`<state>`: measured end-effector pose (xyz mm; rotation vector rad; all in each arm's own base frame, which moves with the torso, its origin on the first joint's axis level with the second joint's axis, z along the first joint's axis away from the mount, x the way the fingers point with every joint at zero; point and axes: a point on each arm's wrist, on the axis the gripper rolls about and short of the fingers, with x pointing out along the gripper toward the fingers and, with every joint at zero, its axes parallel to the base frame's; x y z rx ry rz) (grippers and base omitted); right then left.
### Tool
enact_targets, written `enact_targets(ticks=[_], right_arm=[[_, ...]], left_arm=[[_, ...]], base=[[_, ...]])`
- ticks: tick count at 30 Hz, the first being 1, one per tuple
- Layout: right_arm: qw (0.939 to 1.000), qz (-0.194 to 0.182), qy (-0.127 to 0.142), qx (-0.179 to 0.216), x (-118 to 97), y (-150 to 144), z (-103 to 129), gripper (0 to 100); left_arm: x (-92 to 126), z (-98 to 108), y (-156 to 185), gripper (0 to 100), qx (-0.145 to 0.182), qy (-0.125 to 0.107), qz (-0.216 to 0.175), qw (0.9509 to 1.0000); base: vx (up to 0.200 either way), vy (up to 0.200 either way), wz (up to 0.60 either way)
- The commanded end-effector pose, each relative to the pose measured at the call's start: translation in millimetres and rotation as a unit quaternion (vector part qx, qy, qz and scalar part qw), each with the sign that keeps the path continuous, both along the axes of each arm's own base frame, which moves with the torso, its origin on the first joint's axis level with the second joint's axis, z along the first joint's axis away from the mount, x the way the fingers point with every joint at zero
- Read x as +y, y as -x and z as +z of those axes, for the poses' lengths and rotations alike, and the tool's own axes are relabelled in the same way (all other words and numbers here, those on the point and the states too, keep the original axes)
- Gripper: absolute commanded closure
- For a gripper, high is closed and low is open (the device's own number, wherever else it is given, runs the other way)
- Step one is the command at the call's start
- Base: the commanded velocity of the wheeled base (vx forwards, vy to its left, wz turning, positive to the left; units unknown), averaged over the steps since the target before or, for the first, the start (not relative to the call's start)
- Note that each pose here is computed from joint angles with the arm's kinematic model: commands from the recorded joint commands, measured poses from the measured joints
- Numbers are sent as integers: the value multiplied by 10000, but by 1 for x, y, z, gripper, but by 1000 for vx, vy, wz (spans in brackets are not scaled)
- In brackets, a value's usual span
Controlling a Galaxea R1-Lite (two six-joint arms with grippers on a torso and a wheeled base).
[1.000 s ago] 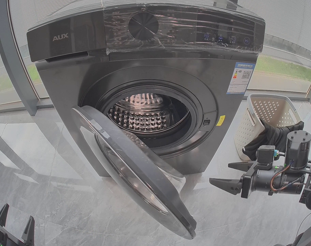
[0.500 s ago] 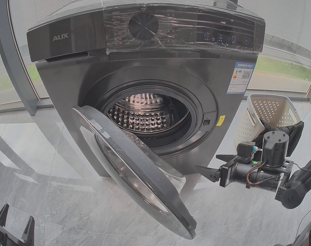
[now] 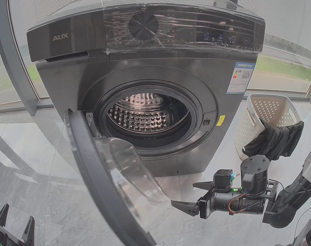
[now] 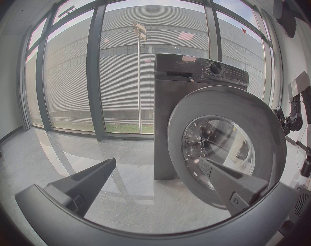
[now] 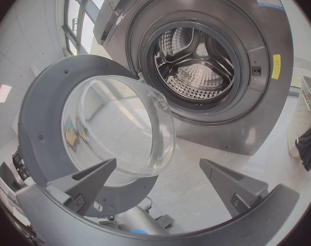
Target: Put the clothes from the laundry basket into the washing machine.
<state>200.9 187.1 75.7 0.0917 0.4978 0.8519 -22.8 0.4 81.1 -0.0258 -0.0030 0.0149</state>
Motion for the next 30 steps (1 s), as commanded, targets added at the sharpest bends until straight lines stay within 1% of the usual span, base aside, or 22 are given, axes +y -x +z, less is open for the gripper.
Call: enact_targets(ticks=[1,6,10,16,18,21,23,24,25,26,27,30], right_arm=[[9997,173,-173,55,4,16,5,0],[9995,-36,-306,-55,5,2,10,0],[9991,-192,-362,-144,9,-11,11,0],[9987,-233,-408,-175,17,-28,6,0],[9986,-232,-436,-202,22,-34,5,0],[9986,-242,-432,-194,30,-43,2,0],[9983,-314,-432,-226,36,-52,0,0],[9983,-314,-432,-226,36,-52,0,0],[9981,-398,-406,-254,43,-60,-4,0],[9981,-398,-406,-254,43,-60,-4,0],[9976,-403,-458,-320,48,-64,-2,0],[9975,-398,-477,-332,52,-68,1,0]], left_arm=[[0,-5,0,0,-9,2,2,10000],[0,-5,0,0,-9,2,2,10000],[0,-5,0,0,-9,2,2,10000],[0,-5,0,0,-9,2,2,10000],[0,-5,0,0,-9,2,2,10000],[0,-5,0,0,-9,2,2,10000],[0,-5,0,0,-9,2,2,10000],[0,-5,0,0,-9,2,2,10000],[0,-5,0,0,-9,2,2,10000],[0,-5,0,0,-9,2,2,10000],[0,-5,0,0,-9,2,2,10000],[0,-5,0,0,-9,2,2,10000]], base=[[0,0,0],[0,0,0],[-200,0,0],[-200,0,0],[-200,0,0],[0,0,0],[0,0,0],[0,0,0],[0,0,0],[0,0,0],[0,0,0],[-200,0,0]])
